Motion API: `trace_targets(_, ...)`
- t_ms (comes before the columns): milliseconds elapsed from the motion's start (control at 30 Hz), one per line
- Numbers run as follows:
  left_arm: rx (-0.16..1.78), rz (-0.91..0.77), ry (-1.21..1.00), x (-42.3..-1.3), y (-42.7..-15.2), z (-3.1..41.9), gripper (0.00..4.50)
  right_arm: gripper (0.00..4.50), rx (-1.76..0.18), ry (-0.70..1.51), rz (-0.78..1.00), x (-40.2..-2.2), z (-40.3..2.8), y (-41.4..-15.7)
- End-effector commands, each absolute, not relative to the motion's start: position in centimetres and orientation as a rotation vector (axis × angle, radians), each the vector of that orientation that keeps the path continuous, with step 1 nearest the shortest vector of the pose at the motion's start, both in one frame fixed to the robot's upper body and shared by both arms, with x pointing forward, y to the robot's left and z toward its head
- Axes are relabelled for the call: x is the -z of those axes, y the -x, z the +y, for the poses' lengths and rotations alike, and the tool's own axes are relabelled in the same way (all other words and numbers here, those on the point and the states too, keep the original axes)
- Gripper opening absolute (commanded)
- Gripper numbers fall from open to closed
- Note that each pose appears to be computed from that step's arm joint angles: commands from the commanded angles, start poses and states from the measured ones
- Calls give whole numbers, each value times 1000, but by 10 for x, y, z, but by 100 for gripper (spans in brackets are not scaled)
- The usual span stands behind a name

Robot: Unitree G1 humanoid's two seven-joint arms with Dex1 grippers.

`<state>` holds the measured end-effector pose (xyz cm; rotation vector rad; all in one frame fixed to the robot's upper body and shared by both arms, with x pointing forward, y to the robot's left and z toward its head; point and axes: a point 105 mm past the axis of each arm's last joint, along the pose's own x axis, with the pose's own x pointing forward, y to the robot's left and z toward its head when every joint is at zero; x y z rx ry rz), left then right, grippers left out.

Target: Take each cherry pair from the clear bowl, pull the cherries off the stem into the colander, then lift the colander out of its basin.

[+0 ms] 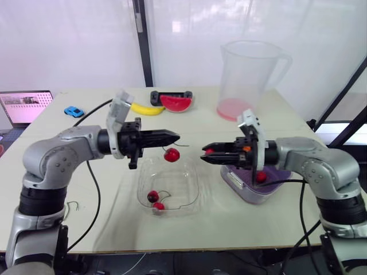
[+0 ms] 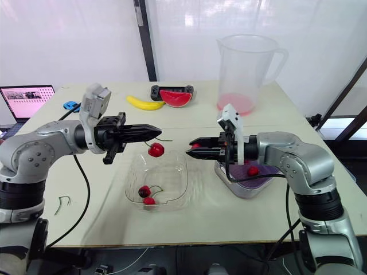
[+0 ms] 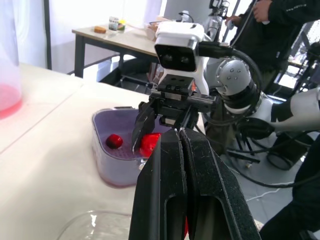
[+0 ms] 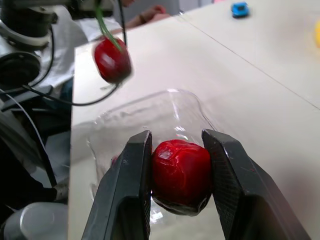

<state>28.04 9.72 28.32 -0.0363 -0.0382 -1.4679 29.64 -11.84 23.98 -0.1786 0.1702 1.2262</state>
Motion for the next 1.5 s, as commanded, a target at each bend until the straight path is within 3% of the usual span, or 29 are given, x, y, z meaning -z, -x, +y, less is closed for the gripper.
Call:
trace_targets(33, 1448, -95, 15, -293, -280, 102, 0, 161, -1164, 222, 123, -255, -140, -300)
trace_targets(233, 1427, -103, 14, -292, -281, 104, 0, 161, -981, 346, 177, -258, -179, -325)
trace_targets(500, 1388, -106, -3, -285, -285, 103, 0, 161, -882, 601, 408, -184, -205, -349)
trace_targets(667, 1379, -109, -7, -284, -285, 104, 0, 161, -880, 620, 461, -167, -209, -350)
trace_targets(867, 1376, -116, -9, -286, -286, 105, 0, 437, -896, 594, 425, -189, -210, -345)
trace_targets(1033, 1385, -129, 9, -289, -287, 103, 0, 445, -908, 619, 306, -235, -210, -334)
trace_targets(1167, 1395, -123, -3, -287, -287, 103, 0, 445, -1043, 511, 151, -268, -174, -318)
trace_targets(1500, 1439, -128, -4, -289, -288, 93, 0, 445, -1241, 408, -23, -270, -78, -306)
